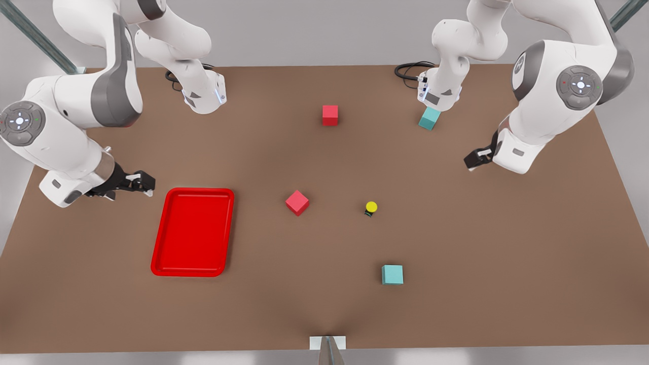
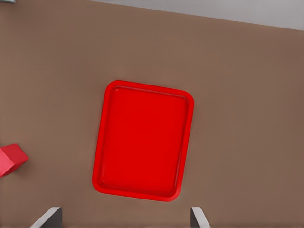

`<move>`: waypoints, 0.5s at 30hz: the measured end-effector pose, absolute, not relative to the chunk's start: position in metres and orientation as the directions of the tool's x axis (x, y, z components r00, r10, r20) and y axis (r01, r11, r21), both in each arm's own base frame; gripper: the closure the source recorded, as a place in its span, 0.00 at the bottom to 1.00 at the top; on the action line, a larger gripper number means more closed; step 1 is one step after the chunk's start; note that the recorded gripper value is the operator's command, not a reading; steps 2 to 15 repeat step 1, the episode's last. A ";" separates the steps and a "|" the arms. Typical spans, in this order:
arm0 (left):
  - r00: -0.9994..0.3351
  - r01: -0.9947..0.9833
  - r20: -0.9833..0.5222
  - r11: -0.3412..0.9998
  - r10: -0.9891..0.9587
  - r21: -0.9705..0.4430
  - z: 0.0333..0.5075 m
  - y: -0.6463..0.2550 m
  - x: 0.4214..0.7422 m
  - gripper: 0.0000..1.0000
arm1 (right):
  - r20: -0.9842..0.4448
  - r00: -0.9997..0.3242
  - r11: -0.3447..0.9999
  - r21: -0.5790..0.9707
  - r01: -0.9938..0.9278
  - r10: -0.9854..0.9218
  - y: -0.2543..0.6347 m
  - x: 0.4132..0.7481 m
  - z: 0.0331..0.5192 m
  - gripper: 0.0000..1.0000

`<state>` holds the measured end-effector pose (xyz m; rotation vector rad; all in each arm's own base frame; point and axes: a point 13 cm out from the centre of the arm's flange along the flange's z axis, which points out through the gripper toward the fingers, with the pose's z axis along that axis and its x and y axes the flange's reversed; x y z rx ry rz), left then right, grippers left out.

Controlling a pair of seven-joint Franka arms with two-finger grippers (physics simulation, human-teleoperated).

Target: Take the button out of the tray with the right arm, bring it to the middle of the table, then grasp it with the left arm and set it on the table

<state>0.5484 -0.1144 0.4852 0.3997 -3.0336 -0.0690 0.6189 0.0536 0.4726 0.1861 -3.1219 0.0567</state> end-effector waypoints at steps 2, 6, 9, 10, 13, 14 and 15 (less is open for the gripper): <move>-0.970 -0.227 0.076 0.973 -0.230 0.053 0.485 -0.115 0.548 0.00 | 0.016 -0.993 0.993 -0.035 -0.116 -0.115 0.052 0.619 0.473 0.00; -0.970 -0.227 0.076 0.973 -0.230 0.053 0.485 -0.115 0.548 0.00 | 0.016 -0.993 0.993 -0.035 -0.116 -0.115 0.052 0.619 0.473 0.00; -0.970 -0.227 0.076 0.973 -0.230 0.053 0.485 -0.115 0.548 0.00 | 0.016 -0.993 0.993 -0.035 -0.116 -0.115 0.052 0.619 0.473 0.00; -0.970 -0.227 0.076 0.973 -0.230 0.053 0.485 -0.115 0.548 0.00 | 0.016 -0.993 0.993 -0.035 -0.116 -0.115 0.052 0.619 0.473 0.00; -0.970 -0.227 0.076 0.973 -0.230 0.053 0.485 -0.115 0.548 0.00 | 0.016 -0.993 0.993 -0.035 -0.116 -0.115 0.052 0.619 0.473 0.00; -0.970 -0.227 0.076 0.973 -0.230 0.053 0.485 -0.115 0.548 0.00 | 0.016 -0.993 0.993 -0.035 -0.116 -0.115 0.052 0.619 0.473 0.00; -0.970 -0.227 0.076 0.973 -0.230 0.053 0.485 -0.115 0.548 0.00 | 0.016 -0.993 0.993 -0.035 -0.116 -0.115 0.052 0.619 0.473 0.00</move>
